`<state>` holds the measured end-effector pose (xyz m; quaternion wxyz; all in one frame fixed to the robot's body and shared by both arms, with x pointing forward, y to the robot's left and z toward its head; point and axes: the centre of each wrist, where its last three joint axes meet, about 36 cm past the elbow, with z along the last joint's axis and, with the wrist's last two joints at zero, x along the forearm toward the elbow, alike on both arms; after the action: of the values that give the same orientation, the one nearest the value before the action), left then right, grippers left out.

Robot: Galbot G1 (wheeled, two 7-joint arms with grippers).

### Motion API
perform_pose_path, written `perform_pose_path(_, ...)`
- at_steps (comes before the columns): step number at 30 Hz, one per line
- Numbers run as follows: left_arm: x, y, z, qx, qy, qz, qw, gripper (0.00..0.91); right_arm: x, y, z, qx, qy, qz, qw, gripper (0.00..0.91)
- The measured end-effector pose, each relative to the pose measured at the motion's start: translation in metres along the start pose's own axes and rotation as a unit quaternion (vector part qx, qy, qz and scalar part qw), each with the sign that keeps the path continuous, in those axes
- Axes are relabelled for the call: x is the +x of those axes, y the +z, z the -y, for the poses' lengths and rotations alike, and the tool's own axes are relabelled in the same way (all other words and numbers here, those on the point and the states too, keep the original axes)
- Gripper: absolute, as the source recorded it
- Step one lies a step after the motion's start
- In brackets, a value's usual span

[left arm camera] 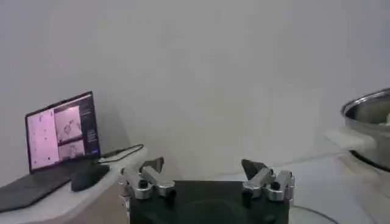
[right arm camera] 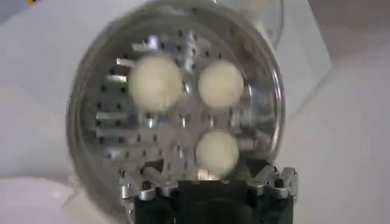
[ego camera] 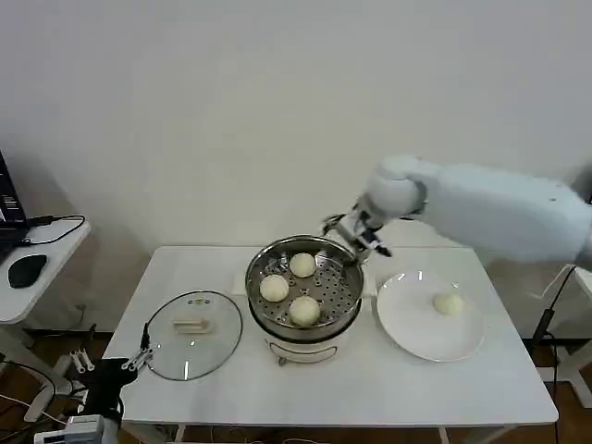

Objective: Take steamed baozi put them in steamer then cover it.

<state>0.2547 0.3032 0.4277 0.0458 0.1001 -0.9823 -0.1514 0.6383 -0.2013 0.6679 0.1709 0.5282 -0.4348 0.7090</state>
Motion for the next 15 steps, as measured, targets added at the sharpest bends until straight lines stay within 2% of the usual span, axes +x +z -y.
perform_pose_path(6,-0.005,0.001,0.003,-0.003,0.010,0.003,1.000,0.907,0.013,0.071,-0.061,-0.083,-0.006,-0.045,0.996,0.907)
perform_pose_path(9,-0.007,0.001,0.005,-0.003,0.014,0.005,1.000,0.907,0.013,0.099,-0.095,-0.116,-0.012,-0.062,0.991,0.907)
perform_pose_path(15,-0.007,0.002,0.007,-0.002,0.017,0.004,1.000,0.907,-0.001,0.131,-0.154,-0.159,-0.030,-0.084,0.983,0.907)
